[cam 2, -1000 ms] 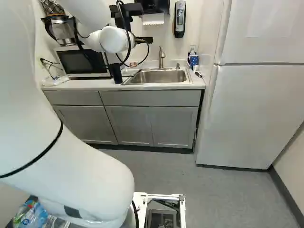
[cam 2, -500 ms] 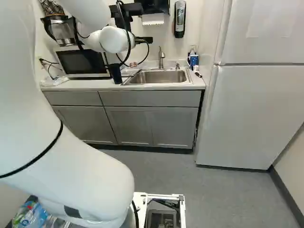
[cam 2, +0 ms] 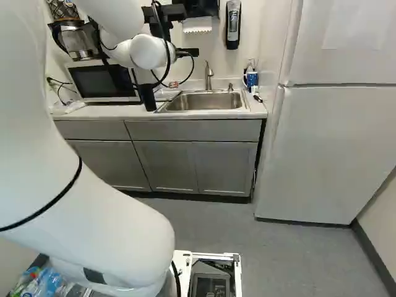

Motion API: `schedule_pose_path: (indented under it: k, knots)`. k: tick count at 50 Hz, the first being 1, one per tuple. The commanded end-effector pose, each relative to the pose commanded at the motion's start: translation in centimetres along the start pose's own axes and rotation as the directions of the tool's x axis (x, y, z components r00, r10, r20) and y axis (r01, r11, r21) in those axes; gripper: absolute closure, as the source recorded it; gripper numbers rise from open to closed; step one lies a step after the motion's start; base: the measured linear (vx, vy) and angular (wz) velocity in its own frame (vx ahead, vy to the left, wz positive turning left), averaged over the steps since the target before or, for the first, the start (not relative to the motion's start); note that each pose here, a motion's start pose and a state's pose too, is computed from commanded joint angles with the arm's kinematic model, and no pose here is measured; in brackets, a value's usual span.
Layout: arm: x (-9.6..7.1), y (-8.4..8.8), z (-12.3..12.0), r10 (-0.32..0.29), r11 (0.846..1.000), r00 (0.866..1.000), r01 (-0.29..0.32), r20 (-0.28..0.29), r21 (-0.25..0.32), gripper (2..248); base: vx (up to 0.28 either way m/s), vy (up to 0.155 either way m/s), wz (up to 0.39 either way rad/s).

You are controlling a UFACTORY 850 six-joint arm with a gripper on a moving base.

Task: Rinse the cup and place it in the tray

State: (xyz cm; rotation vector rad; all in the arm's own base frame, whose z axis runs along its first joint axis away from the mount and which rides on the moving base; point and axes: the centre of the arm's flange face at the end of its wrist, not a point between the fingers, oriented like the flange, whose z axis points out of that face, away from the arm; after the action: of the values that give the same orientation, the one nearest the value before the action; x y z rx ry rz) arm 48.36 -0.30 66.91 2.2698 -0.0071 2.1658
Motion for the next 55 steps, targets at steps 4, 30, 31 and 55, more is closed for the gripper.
schedule_pose_path:
  k: [4, 30, 31, 55]
  knots:
    - [0.0, 0.0, 0.0, 0.0, 1.0, 1.0, 0.0, 0.0, 0.0, 3, 0.085, -0.05, -0.003]
    - [0.0, 0.0, 0.0, 0.0, 1.0, 1.0, 0.0, 0.0, 0.0, 3, 0.101, -0.058, 0.028]
    - [0.0, 0.0, 0.0, 0.0, 1.0, 1.0, 0.0, 0.0, 0.0, 3, 0.11, -0.071, 0.037]
    - [0.0, 0.0, 0.0, 0.0, 1.0, 1.0, 0.0, 0.0, 0.0, 3, 0.102, -0.062, 0.032]
